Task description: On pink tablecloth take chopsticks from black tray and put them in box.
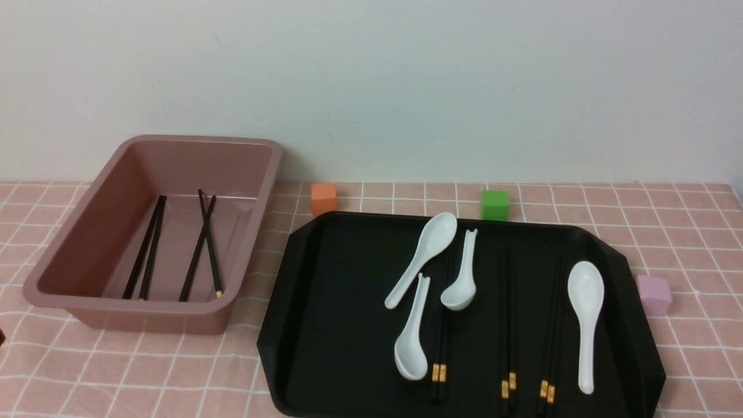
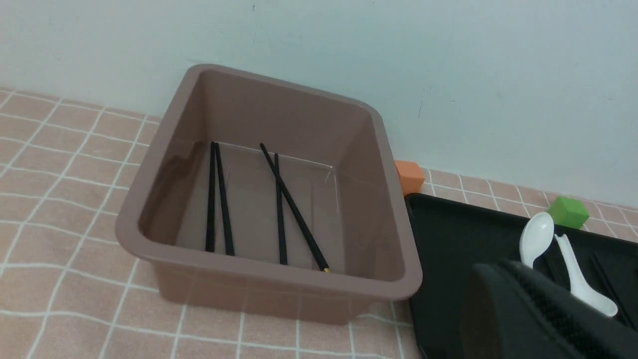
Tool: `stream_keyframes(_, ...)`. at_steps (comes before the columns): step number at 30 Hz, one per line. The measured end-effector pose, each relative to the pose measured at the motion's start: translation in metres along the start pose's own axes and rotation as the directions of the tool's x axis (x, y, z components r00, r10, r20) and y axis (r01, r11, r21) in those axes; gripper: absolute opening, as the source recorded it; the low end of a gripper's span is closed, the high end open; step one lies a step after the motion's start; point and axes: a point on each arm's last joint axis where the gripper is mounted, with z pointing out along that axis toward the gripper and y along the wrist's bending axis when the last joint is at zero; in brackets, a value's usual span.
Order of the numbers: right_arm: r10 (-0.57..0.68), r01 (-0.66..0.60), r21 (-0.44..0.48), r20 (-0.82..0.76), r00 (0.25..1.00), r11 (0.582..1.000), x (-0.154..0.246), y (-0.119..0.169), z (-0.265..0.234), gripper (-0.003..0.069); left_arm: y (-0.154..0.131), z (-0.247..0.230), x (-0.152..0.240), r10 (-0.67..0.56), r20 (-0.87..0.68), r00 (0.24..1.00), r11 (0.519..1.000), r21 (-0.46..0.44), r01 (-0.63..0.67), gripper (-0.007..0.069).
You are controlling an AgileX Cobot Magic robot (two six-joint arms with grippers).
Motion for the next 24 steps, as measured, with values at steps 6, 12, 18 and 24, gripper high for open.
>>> stream_keyframes(6, 0.001, -0.001, 0.000, 0.000, 1.000, 1.000, 0.000, 0.000, 0.000, 0.0240, 0.007, 0.003, 0.018, 0.000, -0.043, 0.999, 1.000, -0.016, -0.001, -0.0013)
stream_keyframes(12, 0.001, -0.001, 0.000, 0.000, 1.000, 1.000, 0.000, 0.000, 0.000, 0.0240, 0.010, 0.004, 0.027, 0.007, -0.083, 0.997, 0.999, -0.032, -0.010, -0.0013)
stream_keyframes(18, 0.001, -0.001, 0.000, 0.000, 1.000, 1.000, 0.000, 0.000, 0.000, 0.0240, 0.012, 0.000, 0.028, 0.017, -0.008, 1.000, 0.999, -0.036, -0.018, -0.0013)
stream_keyframes(24, 0.001, -0.001, 0.000, 0.000, 1.000, 1.000, 0.000, 0.000, 0.000, 0.0240, 0.026, -0.008, 0.057, 0.000, 0.086, 0.996, 0.998, -0.070, 0.006, -0.0013)
